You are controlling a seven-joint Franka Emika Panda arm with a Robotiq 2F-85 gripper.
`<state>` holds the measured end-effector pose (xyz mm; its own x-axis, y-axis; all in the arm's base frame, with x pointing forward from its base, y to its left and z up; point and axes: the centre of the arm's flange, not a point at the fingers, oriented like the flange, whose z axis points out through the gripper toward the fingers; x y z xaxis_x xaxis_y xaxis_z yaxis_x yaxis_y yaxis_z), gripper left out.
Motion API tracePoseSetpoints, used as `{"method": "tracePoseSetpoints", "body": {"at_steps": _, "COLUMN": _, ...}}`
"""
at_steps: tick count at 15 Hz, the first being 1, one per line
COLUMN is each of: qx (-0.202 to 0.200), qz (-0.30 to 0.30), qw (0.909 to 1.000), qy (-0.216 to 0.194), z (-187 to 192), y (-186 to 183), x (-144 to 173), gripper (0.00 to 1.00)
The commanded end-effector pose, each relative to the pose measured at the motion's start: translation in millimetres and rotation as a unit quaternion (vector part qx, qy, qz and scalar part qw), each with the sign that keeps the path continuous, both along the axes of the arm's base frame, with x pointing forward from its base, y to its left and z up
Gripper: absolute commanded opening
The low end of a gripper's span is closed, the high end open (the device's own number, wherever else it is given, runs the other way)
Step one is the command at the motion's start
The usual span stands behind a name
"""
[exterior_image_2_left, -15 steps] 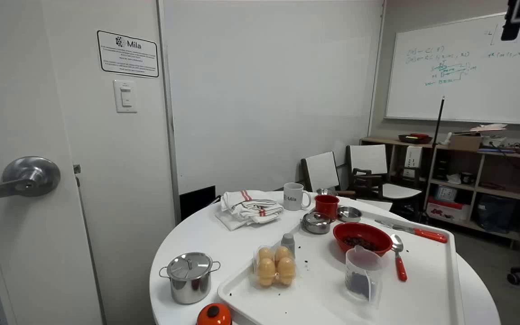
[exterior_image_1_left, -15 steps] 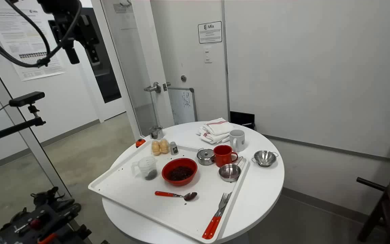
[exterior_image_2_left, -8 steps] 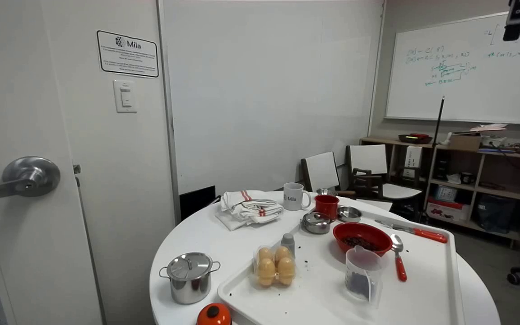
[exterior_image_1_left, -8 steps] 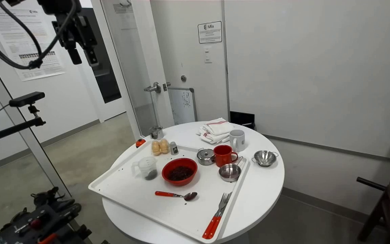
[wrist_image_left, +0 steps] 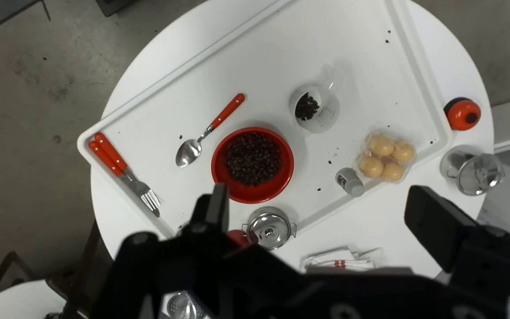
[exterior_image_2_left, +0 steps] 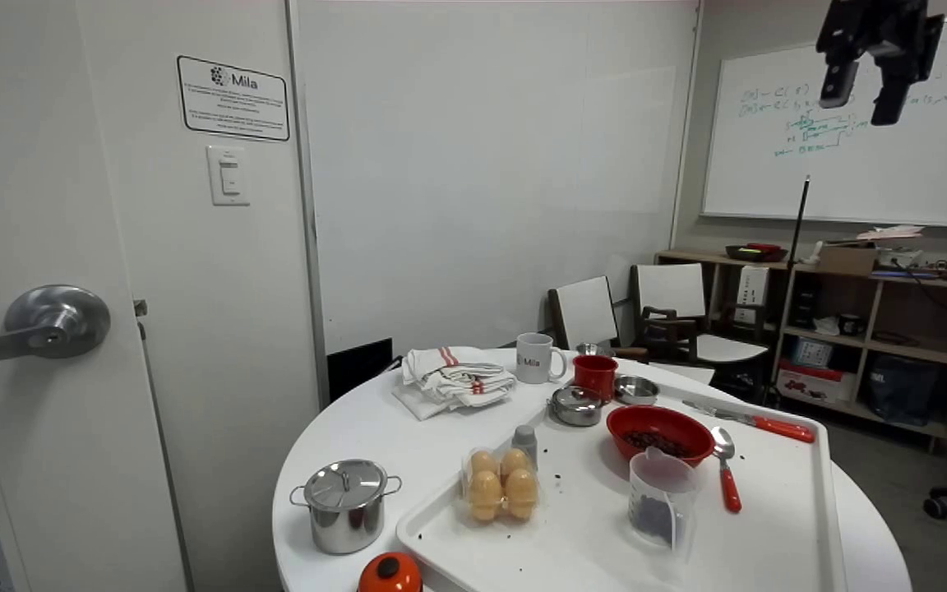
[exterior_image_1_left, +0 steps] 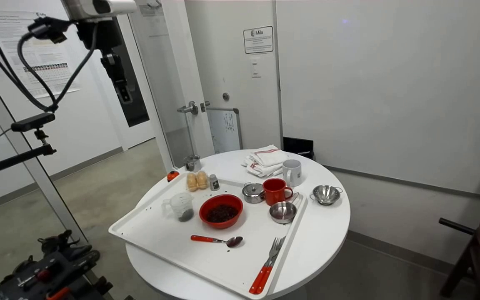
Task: Pour the contents of the jug into the bowl
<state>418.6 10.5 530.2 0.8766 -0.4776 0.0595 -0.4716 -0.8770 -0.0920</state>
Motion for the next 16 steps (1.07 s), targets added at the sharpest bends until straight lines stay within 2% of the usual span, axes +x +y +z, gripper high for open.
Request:
{"method": "tracePoseSetpoints", "body": {"at_steps": 1, "qx": 0.014, "qz": -0.092, "qw": 0.9951, "qy": -0.032, "z": -25, "y": 31, "x": 4, "gripper": 1.00}}
{"method": "tracePoseSetpoints", "body": {"at_steps": 4, "qx": -0.001, "qz": -0.163, "qw": 0.9849, "qy": -0.056, "z": -44, "y": 73, "x": -9, "gripper": 1.00}}
{"method": "tracePoseSetpoints", "body": {"at_steps": 5, "qx": 0.009, "qz": -0.118, "qw": 0.9923, "qy": -0.038, "z": -34, "y": 49, "x": 6, "gripper": 1.00}}
{"method": "tracePoseSetpoints", "body": {"at_steps": 7, "qx": 0.005, "qz": -0.117, "qw": 0.9925, "qy": -0.036, "z": -40, "y": 60, "x": 3, "gripper": 1.00}}
{"method": "tracePoseSetpoints", "body": {"at_steps": 10, "qx": 0.006, "qz": -0.124, "qw": 0.9919, "qy": -0.028, "z": -38, "y": 48, "x": 5, "gripper": 1.00}}
{"method": "tracePoseSetpoints", "body": {"at_steps": 13, "qx": -0.002, "qz": -0.142, "qw": 0.9884, "qy": 0.054, "z": -60, "y": 56, "x": 46, "gripper": 1.00}}
{"method": "tracePoseSetpoints", "body": {"at_steps": 16, "qx": -0.023, "qz": -0.152, "qw": 0.9797, "qy": 0.128, "z": -105, "y": 77, "x": 86, "gripper": 1.00}}
